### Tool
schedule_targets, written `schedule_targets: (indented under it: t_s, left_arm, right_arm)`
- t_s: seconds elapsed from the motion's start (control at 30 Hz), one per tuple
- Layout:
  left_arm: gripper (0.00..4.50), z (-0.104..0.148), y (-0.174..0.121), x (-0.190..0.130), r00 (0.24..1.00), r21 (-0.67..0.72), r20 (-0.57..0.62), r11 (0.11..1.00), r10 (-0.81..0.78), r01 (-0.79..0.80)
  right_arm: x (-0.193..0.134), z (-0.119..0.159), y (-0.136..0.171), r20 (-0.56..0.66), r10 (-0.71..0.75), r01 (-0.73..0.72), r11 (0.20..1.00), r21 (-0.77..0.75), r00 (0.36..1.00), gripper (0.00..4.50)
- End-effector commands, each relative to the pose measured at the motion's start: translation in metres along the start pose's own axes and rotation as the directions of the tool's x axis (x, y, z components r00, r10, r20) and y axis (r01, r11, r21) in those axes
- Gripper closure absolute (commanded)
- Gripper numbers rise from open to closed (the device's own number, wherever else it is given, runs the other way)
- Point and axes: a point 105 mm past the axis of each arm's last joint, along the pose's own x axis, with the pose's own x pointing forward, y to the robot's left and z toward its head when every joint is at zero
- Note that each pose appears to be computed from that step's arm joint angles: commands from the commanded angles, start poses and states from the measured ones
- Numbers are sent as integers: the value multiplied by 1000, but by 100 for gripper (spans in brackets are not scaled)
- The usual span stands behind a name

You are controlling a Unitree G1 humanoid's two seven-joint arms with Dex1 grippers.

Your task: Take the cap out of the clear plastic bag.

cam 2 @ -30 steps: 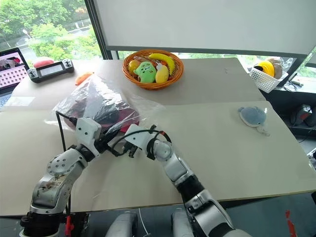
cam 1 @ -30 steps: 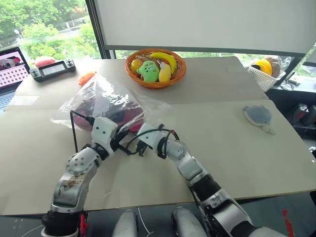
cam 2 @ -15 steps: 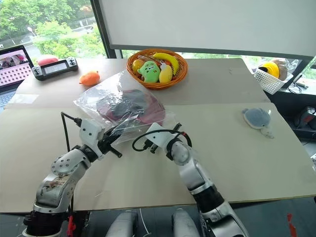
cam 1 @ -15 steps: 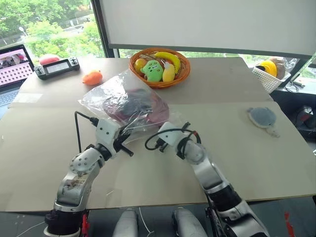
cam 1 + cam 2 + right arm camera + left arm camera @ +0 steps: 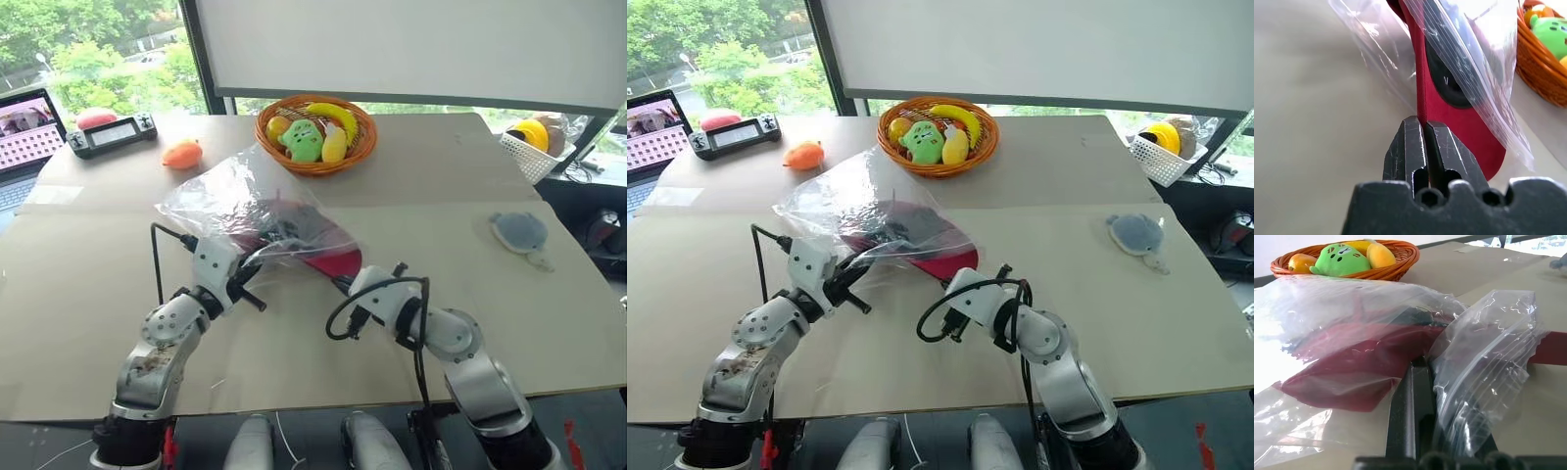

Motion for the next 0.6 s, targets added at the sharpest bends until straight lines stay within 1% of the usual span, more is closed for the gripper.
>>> schedule_targets:
  t_s: [0.03, 0.1, 0.17, 0.23, 0.37, 0.43, 0.6]
  left_arm:
    - [450, 7, 1, 1, 999, 25, 32, 1000, 3, -4]
    - [450, 7, 2, 1, 1000, 24, 31, 1000, 2, -3]
    - [450, 5, 2, 1, 1000, 26, 29, 1000, 1, -2]
    - [450, 4, 2, 1, 1000, 29, 28, 1000, -1, 0]
    - [450, 1, 3, 1, 1000, 37, 27, 999, -3, 2]
    - [450, 0, 5, 2, 1000, 42, 27, 999, 0, -1]
    - [450, -3, 12, 3, 1000, 78, 28, 997, 5, -8]
  right_arm:
    - [-20, 12, -8, 30, 11, -12, 999, 33, 999, 448]
    - [-31, 16, -9, 35, 45, -48, 997, 62, 998, 448]
    - [-49, 34, -7, 112, 118, -135, 978, 158, 987, 448]
    - [-65, 49, -7, 181, 179, -214, 956, 200, 967, 448]
    - [-91, 71, -14, 269, 260, -321, 922, 215, 927, 448]
    - [-103, 82, -14, 342, 307, -396, 890, 228, 888, 448]
    - [-129, 107, -34, 503, 291, -456, 857, 242, 814, 448]
